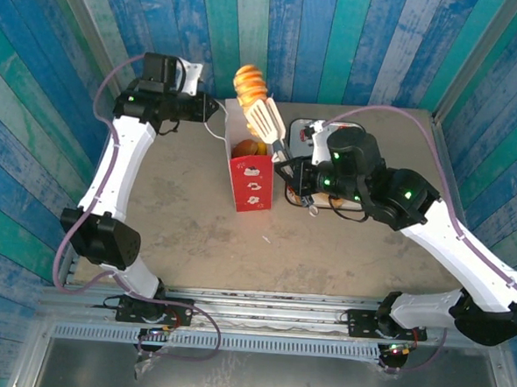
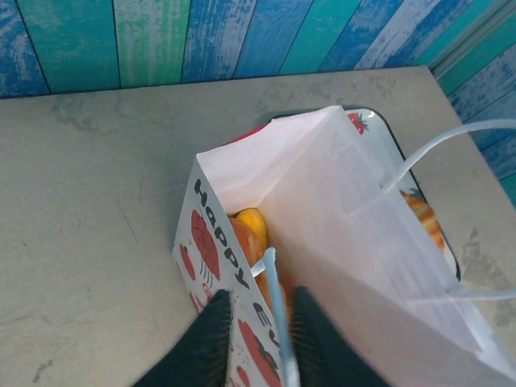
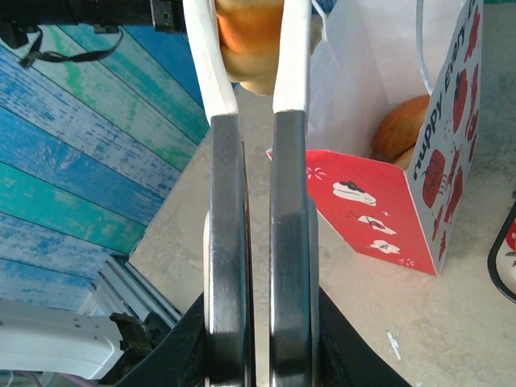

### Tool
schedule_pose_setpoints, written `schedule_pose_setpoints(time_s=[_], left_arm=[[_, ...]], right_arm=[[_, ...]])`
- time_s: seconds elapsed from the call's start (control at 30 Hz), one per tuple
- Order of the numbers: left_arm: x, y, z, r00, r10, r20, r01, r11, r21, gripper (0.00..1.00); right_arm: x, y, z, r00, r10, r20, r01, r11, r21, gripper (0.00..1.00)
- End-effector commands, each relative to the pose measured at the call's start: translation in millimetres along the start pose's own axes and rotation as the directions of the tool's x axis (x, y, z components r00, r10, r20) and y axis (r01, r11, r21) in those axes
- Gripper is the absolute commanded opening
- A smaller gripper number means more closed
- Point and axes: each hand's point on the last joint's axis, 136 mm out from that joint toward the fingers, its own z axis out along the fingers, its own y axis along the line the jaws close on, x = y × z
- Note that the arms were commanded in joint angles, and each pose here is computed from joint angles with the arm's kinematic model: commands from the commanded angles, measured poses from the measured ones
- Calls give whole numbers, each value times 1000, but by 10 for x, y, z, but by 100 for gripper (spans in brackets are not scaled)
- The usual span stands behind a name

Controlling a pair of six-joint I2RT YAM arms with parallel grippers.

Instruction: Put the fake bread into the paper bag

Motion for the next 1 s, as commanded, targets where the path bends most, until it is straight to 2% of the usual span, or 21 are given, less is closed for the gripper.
schedule_pose_setpoints(time_s=[0.0,0.3,0.53,0.97], left_arm=[[-29,61,55,1000,13,-7,-13,1000,-16,15],[0,128,-120,999,35,31,-32,995,-91,4],[35,178,-226,998,45,51,-38,989,-141,0],[16,195,-316,996,60,68,-47,984,-171,0]], right_arm=[[-159,82,44,998,10,67,-9,1000,-14,16],[-82,-50,364,1000,-15,7,15,997,76,16],[-14,-186,541,999,-33,-36,38,988,151,16],[101,-401,686,994,-70,-81,88,965,247,17]])
